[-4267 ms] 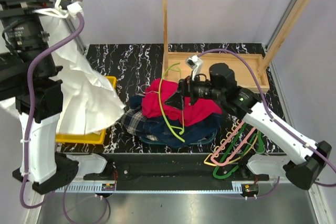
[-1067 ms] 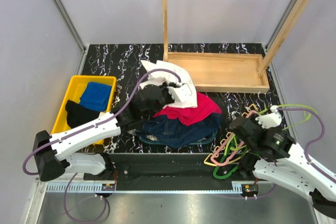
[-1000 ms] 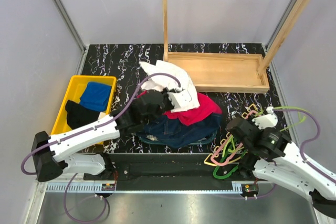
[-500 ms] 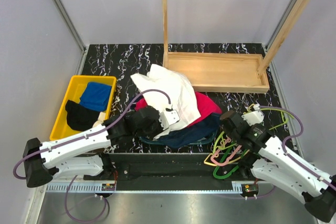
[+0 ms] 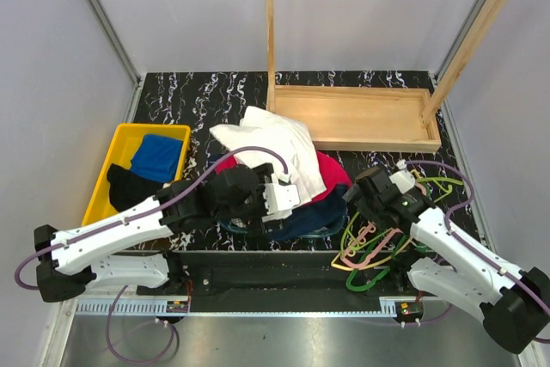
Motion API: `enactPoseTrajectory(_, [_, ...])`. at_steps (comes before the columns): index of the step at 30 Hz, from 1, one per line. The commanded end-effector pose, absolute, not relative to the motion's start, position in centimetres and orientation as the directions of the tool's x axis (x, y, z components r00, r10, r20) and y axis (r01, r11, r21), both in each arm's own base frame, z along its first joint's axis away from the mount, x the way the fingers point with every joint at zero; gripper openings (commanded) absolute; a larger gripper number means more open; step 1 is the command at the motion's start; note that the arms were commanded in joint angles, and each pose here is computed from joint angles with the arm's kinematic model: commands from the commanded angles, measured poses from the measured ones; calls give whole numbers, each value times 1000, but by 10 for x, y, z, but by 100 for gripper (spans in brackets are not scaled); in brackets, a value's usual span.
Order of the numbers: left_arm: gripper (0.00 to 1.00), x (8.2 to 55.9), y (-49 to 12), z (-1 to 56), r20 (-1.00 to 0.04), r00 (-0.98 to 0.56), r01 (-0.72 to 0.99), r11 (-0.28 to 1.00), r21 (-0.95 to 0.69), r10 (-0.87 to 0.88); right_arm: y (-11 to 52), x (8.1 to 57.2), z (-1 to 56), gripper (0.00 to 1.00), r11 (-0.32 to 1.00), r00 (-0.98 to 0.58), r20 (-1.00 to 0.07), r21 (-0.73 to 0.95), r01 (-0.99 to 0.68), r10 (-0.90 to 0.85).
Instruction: Remove the skirt from the hanger
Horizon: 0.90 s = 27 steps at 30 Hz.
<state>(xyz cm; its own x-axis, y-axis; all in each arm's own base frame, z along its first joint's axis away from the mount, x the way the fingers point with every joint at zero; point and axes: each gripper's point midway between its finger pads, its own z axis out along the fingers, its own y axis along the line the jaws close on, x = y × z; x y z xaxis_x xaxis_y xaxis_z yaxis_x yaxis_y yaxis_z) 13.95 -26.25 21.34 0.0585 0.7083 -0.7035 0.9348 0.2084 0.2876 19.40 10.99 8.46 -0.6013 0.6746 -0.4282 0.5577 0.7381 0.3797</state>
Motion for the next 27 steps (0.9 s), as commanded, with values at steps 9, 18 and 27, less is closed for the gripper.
enactPoseTrajectory(9, [99, 234, -248, 397, -800, 299, 628, 524, 576, 520, 128, 234, 290, 100, 829, -474, -708, 553, 89, 523])
enactPoseTrajectory(18, [99, 278, -192, 478, -946, 93, 517, 797, 312, 309, 216, 241, 439, 100, 741, -520, -816, 509, -439, 253])
enactPoseTrajectory(27, [99, 286, -152, 441, -960, -245, 464, 886, 9, 138, 250, 234, 522, 100, 553, -393, -869, 494, -671, 299])
